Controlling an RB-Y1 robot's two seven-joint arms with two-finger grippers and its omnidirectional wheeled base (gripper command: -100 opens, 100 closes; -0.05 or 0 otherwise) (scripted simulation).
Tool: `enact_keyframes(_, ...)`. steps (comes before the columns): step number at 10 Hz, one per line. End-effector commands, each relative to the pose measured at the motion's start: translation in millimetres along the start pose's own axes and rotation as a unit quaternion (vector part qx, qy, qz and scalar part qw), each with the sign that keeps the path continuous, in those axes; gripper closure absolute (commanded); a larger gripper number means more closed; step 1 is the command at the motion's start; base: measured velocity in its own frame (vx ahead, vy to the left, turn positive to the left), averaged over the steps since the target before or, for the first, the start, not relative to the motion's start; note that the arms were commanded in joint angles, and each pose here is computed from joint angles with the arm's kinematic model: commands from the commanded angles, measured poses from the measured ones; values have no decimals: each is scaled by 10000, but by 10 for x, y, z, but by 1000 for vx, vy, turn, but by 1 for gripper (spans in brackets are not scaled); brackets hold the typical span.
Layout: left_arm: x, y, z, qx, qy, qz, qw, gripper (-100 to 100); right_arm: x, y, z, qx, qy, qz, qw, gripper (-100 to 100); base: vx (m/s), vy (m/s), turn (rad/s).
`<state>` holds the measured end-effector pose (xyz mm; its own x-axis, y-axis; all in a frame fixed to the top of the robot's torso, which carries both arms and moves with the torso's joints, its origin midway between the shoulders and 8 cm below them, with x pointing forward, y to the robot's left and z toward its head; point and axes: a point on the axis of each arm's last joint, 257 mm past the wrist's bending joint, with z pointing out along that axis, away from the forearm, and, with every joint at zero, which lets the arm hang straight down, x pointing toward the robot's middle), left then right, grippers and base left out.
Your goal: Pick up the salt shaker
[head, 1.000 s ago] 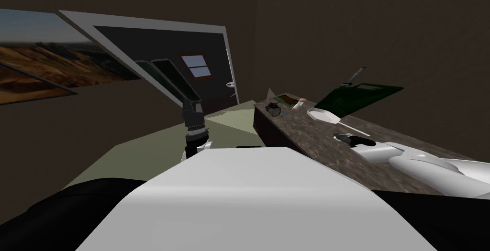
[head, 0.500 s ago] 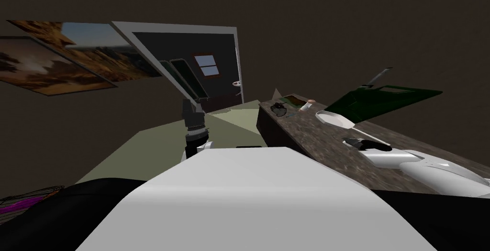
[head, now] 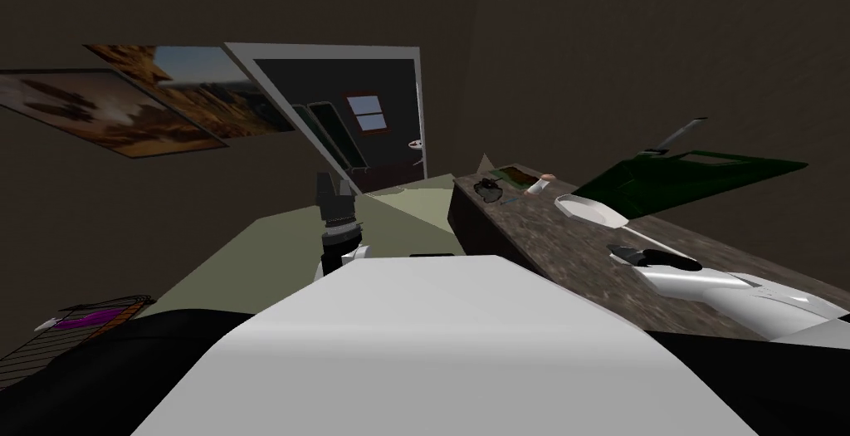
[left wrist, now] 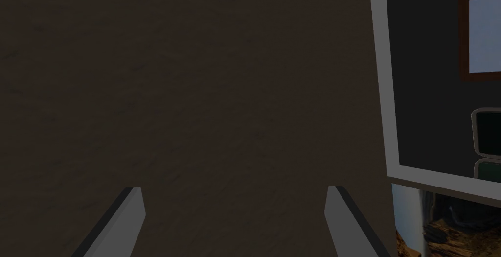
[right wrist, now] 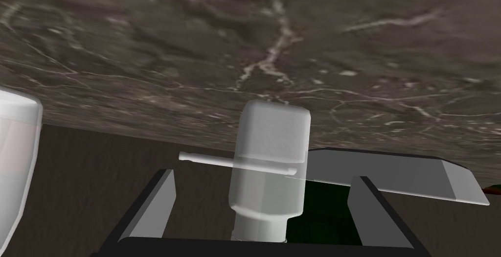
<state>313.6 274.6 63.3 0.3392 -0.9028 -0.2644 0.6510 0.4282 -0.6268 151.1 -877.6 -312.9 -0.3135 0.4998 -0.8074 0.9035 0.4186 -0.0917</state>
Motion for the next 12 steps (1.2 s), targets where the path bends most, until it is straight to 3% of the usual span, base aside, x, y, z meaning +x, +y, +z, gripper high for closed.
enact_keyframes(1, 0, 0, 0, 0, 0, 0, 10000, 0, 0, 0, 0, 0, 0, 0, 10000, -100, -16, 3, -18)
enact_keyframes(2, 0, 0, 0, 0, 0, 0, 10000, 0, 0, -6, -1, 7, 1, 1, 10000, 100, 0, 0, 0)
enact_keyframes(6, 0, 0, 0, 0, 0, 0, 10000, 0, 1, -7, -1, 8, 2, 4, 10000, 100, 0, 0, 0)
enact_keyframes(7, 0, 0, 0, 0, 0, 0, 10000, 0, 1, -8, -1, 9, 2, 3, 10000, 0, 0, 0, 0)
enact_keyframes(8, 0, 0, 0, 0, 0, 0, 10000, 0, -16, 91, -15, -39, 35, 13, 10000, 100, 80, -19, -359)
enact_keyframes(9, -1, 1, -1, -1, 0, 2, 10000, 0, 6, 227, -17, -169, 53, -35, 9998, 100, 97, -18, -234)
enact_keyframes(12, 0, 0, 0, 0, 0, 0, 10000, 0, -14, 320, -33, -221, 62, -130, 9997, 100, 41, -19, -77)
